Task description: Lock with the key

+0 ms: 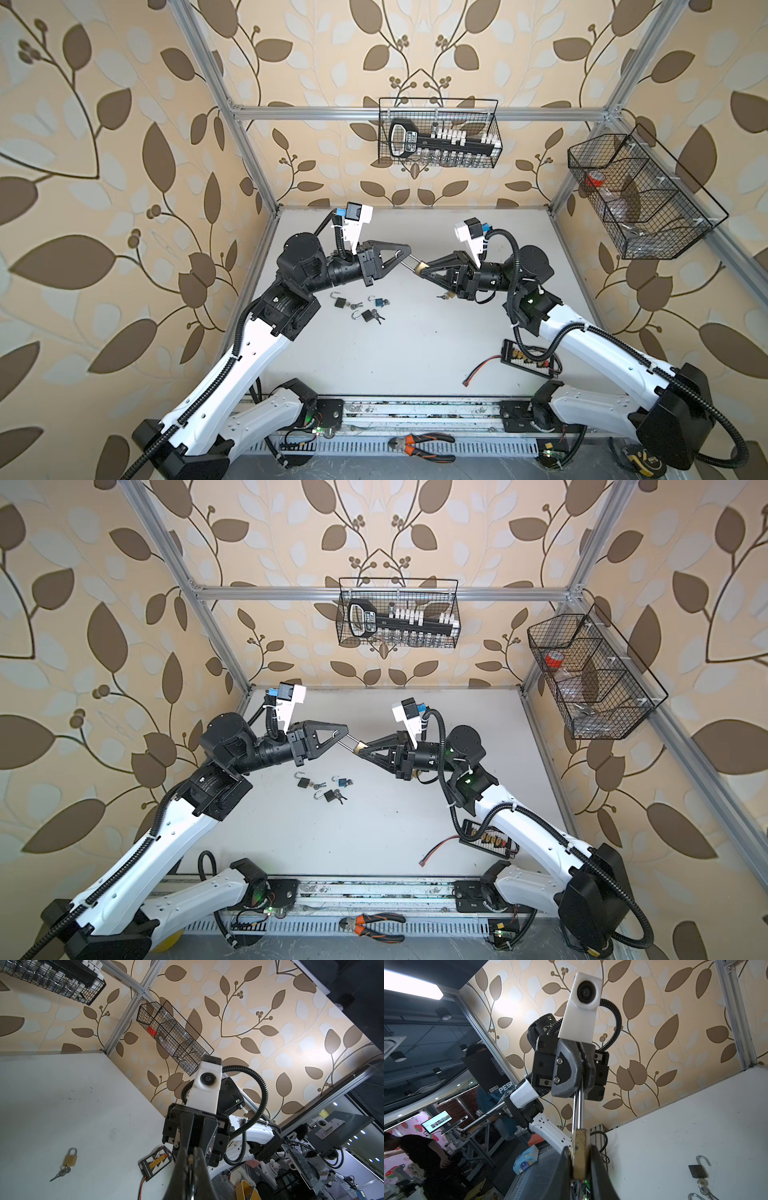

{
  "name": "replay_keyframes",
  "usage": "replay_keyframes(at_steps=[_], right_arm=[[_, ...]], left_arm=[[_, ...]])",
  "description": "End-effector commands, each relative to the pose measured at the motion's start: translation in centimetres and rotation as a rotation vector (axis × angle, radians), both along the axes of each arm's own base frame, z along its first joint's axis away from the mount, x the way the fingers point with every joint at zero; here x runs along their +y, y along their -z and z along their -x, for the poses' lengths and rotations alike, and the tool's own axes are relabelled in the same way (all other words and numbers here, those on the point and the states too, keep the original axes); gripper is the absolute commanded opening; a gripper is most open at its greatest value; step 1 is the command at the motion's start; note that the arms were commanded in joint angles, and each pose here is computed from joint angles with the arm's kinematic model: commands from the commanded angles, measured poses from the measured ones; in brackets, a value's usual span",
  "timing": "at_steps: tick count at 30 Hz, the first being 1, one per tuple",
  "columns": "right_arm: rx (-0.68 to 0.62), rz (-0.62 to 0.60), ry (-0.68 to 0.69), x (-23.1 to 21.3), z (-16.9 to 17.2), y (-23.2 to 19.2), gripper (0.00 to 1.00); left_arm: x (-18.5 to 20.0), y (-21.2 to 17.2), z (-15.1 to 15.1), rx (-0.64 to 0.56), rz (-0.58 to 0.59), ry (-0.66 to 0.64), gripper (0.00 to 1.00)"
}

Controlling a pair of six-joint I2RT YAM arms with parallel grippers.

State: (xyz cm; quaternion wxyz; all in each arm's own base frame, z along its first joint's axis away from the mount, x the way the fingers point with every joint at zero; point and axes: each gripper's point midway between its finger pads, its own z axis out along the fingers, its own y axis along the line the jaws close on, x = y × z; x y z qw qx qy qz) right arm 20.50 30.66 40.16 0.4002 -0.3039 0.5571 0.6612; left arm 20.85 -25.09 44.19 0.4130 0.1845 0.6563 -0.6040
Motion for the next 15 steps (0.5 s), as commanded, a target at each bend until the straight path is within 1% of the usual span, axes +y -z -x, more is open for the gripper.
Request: replay_keyframes(at_steps=[1, 8, 10, 15], right_arm=[[-0.067, -0.093, -0.048, -0.5, 1.5, -4.0, 0.0], [-0.072, -0.12, -0.047, -0.6, 1.5, -4.9, 0.0], [-0.043, -0.121, -0.053, -0.5, 1.4, -5.0, 0.0], [-0.038, -0.125, -0.034, -0.4, 0.9, -4.7, 0.0]], left_arm=[[-0.6, -0.7, 1.4, -0.029, 0.008, 0.085, 0.0], [-1.0, 0.5, 1.6, -0.011, -0.002, 0.094, 0.0], [-1.1, 0.9, 1.7, -0.005, -0.004, 0.096, 0.0], [-1.8, 1.8, 1.9, 0.011, -0.022, 0.109, 0.0]])
